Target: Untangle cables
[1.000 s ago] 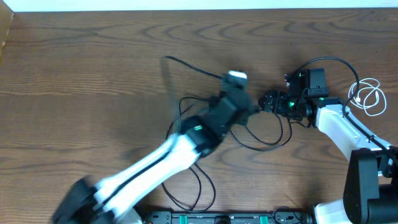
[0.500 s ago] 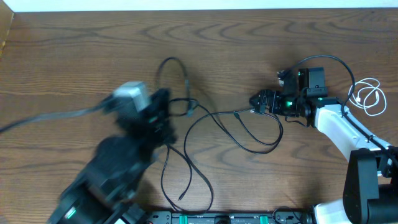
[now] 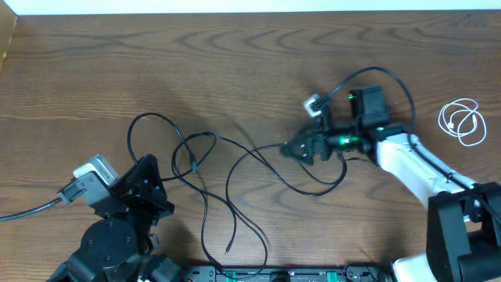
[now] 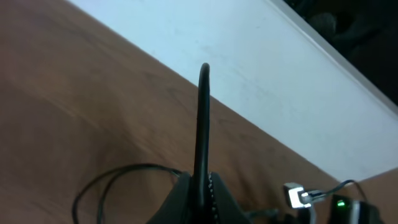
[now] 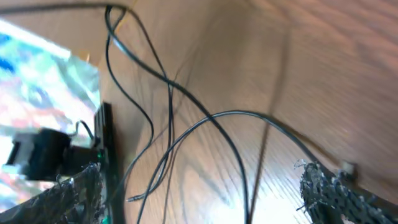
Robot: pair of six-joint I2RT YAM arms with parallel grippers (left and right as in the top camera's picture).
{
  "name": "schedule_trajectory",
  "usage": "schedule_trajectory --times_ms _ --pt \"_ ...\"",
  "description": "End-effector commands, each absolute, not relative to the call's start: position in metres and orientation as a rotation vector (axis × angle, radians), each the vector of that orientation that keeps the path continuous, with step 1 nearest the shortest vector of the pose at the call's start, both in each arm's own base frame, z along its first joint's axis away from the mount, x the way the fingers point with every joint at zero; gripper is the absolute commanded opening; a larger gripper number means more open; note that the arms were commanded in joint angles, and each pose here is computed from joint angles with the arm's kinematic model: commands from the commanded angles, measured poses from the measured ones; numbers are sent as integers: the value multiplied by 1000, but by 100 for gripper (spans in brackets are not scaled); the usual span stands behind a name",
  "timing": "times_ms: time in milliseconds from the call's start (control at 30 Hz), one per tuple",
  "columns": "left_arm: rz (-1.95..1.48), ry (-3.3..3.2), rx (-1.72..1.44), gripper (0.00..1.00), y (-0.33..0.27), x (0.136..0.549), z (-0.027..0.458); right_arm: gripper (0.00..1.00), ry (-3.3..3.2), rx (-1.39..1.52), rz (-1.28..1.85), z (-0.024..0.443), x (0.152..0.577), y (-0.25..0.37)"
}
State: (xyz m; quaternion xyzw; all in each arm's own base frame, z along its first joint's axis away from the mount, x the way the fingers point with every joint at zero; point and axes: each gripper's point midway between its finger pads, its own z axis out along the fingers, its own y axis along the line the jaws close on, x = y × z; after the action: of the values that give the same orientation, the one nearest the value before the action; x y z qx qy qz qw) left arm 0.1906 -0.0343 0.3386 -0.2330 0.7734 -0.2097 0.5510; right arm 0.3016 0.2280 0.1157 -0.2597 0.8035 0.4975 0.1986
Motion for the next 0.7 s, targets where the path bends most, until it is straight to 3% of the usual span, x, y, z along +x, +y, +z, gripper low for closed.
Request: schedule_trajectory --times_ms 0,300,533,667 --pt "-570 1806 -637 8 -34 189 341 99 2260 -873 1256 101 292 252" --pt "-577 1881 -601 8 -40 184 328 99 2280 -1022 965 79 282 287" --pt "-770 1934 -630 8 -64 178 325 99 2209 -1128 867 79 266 319" --pt "-873 1951 -620 8 -78 175 329 99 2273 -1009 638 69 278 317"
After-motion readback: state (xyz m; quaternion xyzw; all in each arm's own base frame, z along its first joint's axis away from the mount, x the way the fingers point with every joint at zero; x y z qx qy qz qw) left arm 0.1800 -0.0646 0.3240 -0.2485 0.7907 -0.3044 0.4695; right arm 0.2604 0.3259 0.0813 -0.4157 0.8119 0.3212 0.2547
